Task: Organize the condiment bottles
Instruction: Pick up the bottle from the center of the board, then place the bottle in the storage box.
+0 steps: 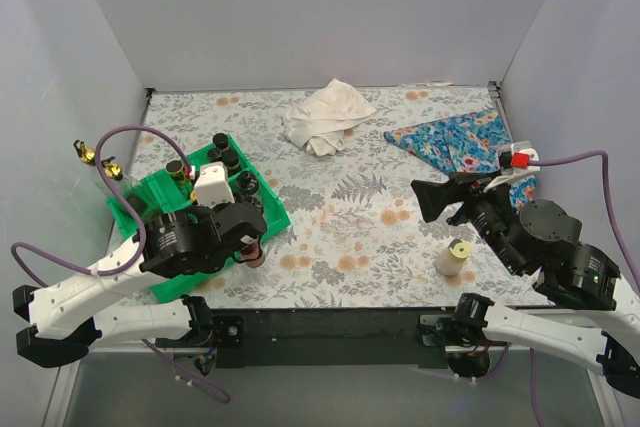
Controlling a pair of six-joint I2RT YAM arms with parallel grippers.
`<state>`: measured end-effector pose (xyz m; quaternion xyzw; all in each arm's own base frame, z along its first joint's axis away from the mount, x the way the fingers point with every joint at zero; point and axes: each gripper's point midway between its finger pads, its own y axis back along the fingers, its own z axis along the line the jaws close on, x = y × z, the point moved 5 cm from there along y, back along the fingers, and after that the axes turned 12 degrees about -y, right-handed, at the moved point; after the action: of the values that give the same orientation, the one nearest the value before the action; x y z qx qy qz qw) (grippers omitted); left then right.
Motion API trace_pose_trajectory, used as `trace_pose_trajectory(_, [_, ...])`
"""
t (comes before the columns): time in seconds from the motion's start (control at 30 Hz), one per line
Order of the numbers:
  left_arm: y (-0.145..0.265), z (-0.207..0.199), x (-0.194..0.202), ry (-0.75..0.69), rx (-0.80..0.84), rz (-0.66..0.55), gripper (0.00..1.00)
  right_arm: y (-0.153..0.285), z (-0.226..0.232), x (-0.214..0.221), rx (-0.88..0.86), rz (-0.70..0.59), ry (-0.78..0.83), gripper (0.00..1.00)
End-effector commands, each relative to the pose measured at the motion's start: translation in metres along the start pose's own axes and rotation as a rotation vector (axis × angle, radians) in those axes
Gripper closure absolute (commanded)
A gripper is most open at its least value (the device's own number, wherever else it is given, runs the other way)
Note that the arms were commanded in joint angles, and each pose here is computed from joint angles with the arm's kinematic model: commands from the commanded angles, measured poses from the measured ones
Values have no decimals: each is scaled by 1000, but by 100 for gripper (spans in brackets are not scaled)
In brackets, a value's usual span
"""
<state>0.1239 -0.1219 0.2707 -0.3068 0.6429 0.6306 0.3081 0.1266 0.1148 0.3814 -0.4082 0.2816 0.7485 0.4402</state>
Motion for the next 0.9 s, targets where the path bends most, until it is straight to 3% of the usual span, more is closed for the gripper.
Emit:
trace_pose_trajectory(0.0, [4, 21, -33, 43, -119, -172, 100, 1, 0, -3, -4, -23, -31, 7])
trace_pose_trajectory(0.13, [-6, 39, -40, 13, -255, -228, 100, 5, -1, -6, -6, -33, -37, 7])
trace_pose_trajectory(0.23, [-17, 43, -40, -24, -319, -203, 100, 8, -4, -10, 1, -44, -39, 7])
trace_pose_trajectory(0.63, [-42, 54, -41, -6, -386, -167, 100, 9, -4, -13, 2, -54, -34, 7])
trace_pose_trajectory(0.87, [-63, 45, -38, 27, -313, -236, 100, 7, -2, -10, -6, -40, -34, 7])
